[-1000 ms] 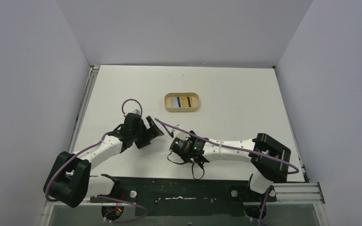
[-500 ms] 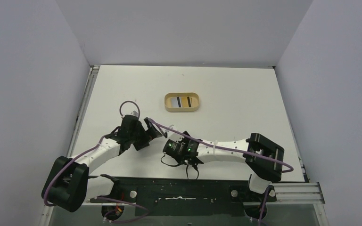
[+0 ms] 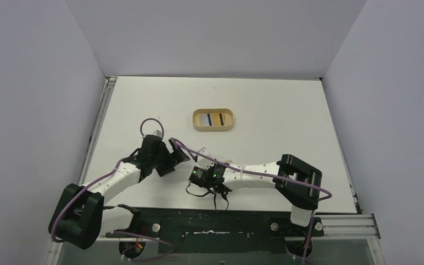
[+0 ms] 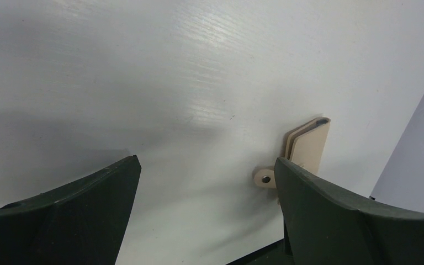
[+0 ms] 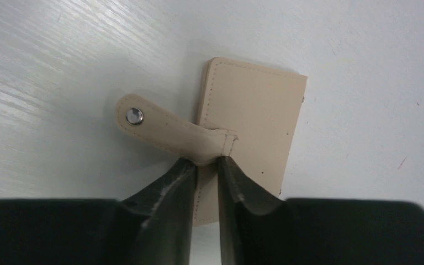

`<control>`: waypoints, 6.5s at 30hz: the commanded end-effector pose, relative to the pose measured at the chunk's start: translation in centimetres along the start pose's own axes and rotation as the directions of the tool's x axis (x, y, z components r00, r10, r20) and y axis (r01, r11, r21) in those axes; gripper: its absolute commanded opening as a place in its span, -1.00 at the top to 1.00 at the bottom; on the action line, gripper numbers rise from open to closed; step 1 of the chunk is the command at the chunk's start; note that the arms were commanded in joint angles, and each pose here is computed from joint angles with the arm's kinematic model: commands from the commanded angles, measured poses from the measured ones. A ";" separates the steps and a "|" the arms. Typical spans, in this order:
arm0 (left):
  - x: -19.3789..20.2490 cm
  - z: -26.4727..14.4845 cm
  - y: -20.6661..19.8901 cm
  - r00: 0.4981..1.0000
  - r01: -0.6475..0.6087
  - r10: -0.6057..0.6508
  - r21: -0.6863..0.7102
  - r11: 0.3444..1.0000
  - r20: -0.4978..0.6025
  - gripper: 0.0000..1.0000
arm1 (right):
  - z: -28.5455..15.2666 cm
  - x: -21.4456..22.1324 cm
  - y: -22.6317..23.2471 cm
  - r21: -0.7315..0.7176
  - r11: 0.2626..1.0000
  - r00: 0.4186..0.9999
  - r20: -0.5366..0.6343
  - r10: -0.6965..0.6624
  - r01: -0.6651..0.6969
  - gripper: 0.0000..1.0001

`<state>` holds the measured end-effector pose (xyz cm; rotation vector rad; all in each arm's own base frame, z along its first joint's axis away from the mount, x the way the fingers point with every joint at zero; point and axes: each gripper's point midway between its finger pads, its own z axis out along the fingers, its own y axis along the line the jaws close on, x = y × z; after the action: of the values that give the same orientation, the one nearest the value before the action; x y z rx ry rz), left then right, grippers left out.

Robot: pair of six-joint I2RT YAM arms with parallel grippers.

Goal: Take the credit cards out of the card holder

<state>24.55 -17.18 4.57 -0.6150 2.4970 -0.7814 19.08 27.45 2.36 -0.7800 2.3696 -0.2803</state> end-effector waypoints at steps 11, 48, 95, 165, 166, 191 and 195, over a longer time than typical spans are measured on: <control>-1.0 -1.2 -3.9 0.996 -0.085 0.081 0.140 0.986 0.032 -0.83 | -3.2 -2.6 -1.1 -0.083 0.988 0.982 0.132 0.138 -0.127 1.00; 6.6 7.2 -11.2 0.994 -0.090 0.106 0.290 0.953 -0.038 -0.31 | 1.7 4.6 -12.3 -0.356 0.387 0.412 0.006 0.911 -0.850 1.00; 5.0 3.8 -13.6 0.967 -0.256 0.242 0.244 0.936 0.085 1.00 | -2.8 -8.6 -9.1 -0.479 0.708 0.738 0.169 0.654 -0.518 -0.16; 3.7 5.9 -6.6 0.986 -0.140 0.133 0.076 0.987 0.099 1.00 | -5.9 -9.4 -7.2 -0.670 0.646 0.722 0.235 0.651 -0.364 -0.19; 3.8 6.0 -6.5 0.987 -0.134 0.126 0.076 0.988 0.096 1.00 | -5.7 -9.7 -6.3 -0.697 0.617 0.722 0.207 0.660 -0.365 -0.19; 4.9 7.3 -4.8 0.992 -0.112 0.108 0.052 0.992 0.062 1.00 | 0.4 -6.2 -0.1 -0.790 0.310 0.661 -0.154 0.734 -0.529 -0.13; 4.9 7.4 -5.0 0.992 -0.114 0.111 0.055 0.992 0.060 1.00 | 0.0 -6.7 0.5 -0.829 0.198 0.605 -0.198 0.771 -0.523 -0.09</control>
<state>26.10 -26.50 1.54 -0.4803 2.4010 -0.8014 23.29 29.88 3.33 -0.0457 2.3404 1.1712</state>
